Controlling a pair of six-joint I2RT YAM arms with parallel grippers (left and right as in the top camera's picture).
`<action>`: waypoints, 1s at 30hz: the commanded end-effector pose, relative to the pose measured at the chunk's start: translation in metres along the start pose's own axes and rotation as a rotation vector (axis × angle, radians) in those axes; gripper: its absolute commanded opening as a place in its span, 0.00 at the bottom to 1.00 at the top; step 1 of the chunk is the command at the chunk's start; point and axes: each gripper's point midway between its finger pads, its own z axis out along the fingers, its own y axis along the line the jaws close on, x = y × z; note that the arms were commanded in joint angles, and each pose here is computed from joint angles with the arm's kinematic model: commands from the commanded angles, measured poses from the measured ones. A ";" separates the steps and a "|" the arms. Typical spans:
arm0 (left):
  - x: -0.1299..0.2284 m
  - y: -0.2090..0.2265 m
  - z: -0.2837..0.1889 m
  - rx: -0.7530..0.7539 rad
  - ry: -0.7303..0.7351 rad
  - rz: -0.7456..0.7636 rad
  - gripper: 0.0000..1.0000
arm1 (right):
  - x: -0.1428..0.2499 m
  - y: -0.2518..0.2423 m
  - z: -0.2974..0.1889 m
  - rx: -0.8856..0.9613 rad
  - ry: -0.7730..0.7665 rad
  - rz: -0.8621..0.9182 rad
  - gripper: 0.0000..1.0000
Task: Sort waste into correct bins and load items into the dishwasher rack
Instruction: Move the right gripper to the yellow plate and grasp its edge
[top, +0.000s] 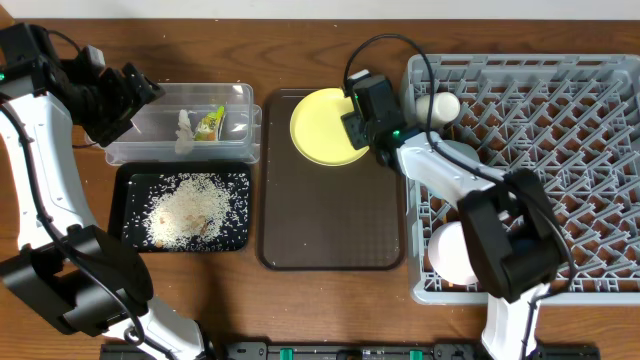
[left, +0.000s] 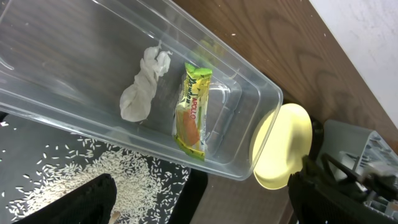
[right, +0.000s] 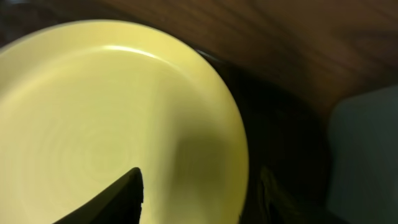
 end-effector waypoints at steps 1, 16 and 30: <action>-0.001 0.001 -0.002 -0.002 -0.005 0.005 0.91 | 0.008 0.003 0.015 0.011 0.009 -0.018 0.60; -0.001 0.001 -0.002 -0.002 -0.005 0.005 0.91 | 0.054 0.116 0.000 -0.340 0.155 -0.126 0.49; -0.001 0.001 -0.002 -0.002 -0.005 0.005 0.91 | 0.130 0.201 -0.049 -0.441 0.386 -0.333 0.43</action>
